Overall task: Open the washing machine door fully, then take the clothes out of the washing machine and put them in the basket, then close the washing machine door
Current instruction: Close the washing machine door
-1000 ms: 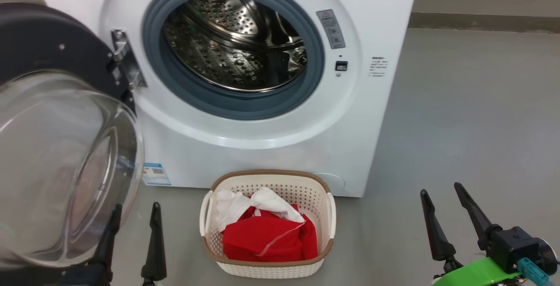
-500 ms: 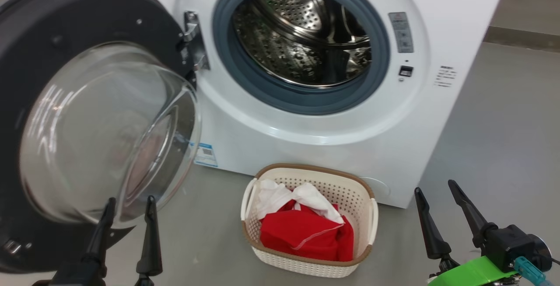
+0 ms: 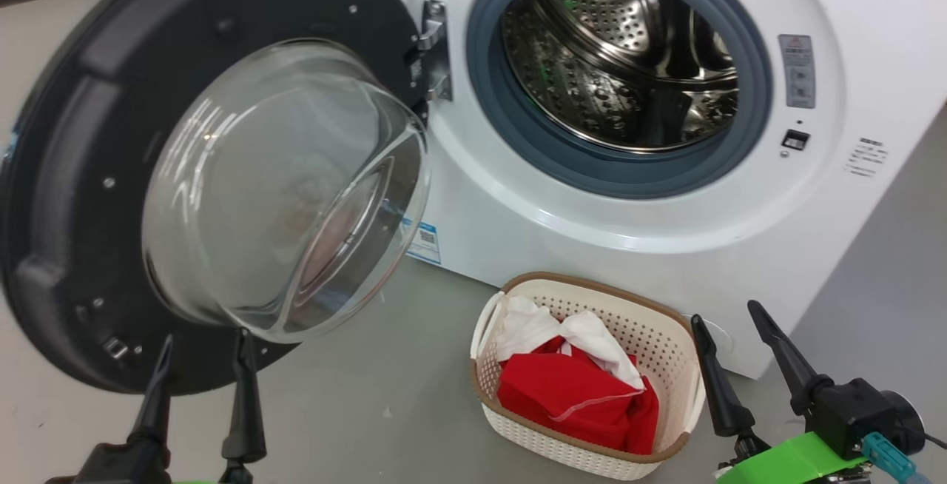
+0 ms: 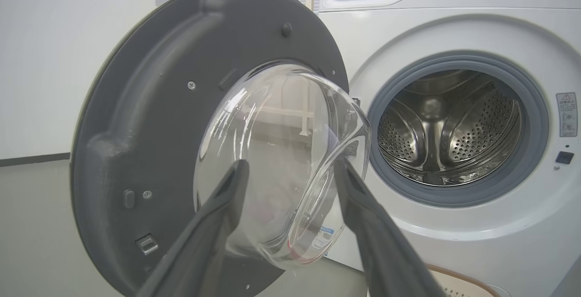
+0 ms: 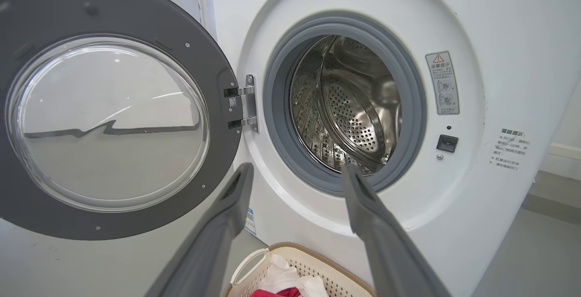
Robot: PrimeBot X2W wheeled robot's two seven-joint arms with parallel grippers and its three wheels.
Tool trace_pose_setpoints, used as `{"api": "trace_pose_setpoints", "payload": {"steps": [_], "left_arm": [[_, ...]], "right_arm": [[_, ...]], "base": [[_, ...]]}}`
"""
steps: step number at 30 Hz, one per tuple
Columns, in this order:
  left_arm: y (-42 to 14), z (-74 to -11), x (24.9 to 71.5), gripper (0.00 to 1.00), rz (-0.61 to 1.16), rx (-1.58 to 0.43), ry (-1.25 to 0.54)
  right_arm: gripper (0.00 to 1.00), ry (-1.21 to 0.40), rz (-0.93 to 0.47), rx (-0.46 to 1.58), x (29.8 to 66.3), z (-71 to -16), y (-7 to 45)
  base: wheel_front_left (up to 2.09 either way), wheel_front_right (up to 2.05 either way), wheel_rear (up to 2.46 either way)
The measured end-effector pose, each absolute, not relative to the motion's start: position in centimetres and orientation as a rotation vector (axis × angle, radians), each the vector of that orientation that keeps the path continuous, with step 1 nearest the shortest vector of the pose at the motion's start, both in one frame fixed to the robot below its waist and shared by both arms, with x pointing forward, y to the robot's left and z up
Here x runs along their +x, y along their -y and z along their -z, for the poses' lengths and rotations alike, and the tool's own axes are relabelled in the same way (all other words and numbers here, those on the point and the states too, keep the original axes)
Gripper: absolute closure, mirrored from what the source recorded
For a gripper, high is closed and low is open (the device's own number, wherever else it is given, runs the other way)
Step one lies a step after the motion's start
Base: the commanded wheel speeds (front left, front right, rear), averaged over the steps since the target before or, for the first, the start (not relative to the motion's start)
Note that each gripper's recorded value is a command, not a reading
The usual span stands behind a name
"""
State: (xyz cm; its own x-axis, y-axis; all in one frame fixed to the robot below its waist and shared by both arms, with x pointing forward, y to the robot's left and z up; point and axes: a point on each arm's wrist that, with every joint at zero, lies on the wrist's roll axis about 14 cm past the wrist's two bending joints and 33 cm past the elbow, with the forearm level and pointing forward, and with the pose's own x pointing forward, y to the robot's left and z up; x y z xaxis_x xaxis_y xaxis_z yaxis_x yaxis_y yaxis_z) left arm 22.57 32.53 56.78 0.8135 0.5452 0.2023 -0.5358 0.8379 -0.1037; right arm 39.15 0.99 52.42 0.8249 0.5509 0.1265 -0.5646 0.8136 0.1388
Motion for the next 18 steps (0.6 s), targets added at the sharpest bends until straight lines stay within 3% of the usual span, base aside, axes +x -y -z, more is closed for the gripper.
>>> {"api": "trace_pose_setpoints", "payload": {"steps": [11,12,13,18], "left_arm": [[-33.4,-57.4,21.6,0.0,-0.626,-0.033,0.256],[-33.4,-57.4,21.6,0.37,-0.626,-0.033,0.257],[-33.4,-57.5,21.5,1.0,-0.625,-0.031,0.266],[-34.1,-60.1,20.7,1.0,-0.654,-0.022,0.375]], "right_arm": [[0.0,0.086,-0.631,0.179,39.4,-52.8,-2.4],[0.0,0.086,-0.631,0.178,39.4,-52.7,-2.4],[0.0,0.086,-0.629,0.178,39.4,-52.7,-2.3],[0.0,0.087,-0.623,0.177,39.5,-52.8,-2.1]], "base": [[0.0,0.0,0.0],[0.0,0.0,0.0],[0.0,0.0,0.0],[0.0,0.0,0.0]]}}
